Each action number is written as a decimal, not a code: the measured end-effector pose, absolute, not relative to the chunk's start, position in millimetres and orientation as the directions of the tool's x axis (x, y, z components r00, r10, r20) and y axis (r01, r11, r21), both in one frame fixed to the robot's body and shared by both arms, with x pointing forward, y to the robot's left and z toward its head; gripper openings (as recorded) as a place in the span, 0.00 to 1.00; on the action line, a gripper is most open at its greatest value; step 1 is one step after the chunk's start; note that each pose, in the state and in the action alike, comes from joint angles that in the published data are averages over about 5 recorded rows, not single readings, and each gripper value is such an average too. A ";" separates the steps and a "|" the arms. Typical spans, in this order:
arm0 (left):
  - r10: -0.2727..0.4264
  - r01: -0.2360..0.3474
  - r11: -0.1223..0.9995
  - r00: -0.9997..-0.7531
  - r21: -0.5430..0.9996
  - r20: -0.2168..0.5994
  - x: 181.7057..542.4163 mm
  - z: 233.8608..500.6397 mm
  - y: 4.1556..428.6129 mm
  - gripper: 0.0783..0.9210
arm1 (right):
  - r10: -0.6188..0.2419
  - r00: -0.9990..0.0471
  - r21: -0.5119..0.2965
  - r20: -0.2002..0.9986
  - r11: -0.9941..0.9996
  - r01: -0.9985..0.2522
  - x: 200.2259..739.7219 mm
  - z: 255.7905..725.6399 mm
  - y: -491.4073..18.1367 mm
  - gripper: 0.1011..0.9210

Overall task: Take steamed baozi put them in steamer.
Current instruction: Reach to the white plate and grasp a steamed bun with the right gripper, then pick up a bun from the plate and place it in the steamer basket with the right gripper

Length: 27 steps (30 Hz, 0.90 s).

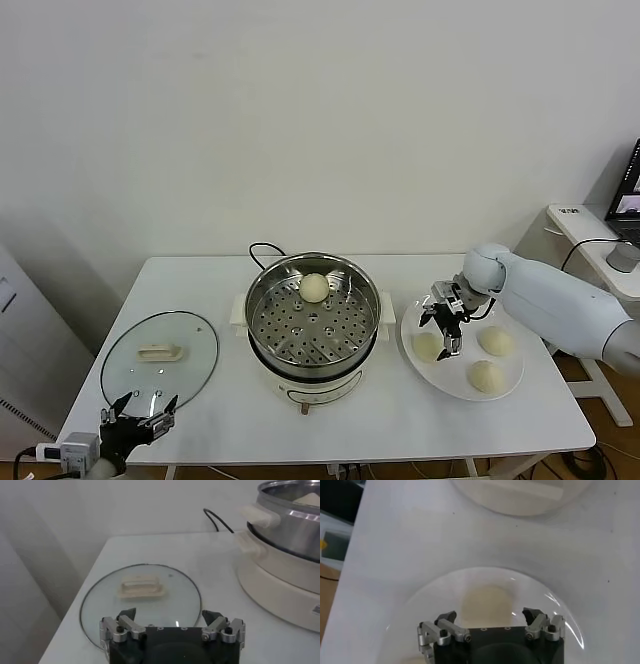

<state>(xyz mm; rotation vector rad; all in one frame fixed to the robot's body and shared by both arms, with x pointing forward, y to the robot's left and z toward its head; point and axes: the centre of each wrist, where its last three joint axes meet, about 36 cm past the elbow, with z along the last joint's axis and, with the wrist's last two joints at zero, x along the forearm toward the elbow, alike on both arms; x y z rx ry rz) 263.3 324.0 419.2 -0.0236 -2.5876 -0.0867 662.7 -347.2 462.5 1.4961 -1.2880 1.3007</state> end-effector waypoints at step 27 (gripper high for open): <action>-0.008 0.031 0.997 -0.851 0.066 0.526 262.3 419.0 322.5 0.88 | -0.240 -0.102 -0.153 0.965 -0.204 -0.967 667.9 548.1 -354.8 0.40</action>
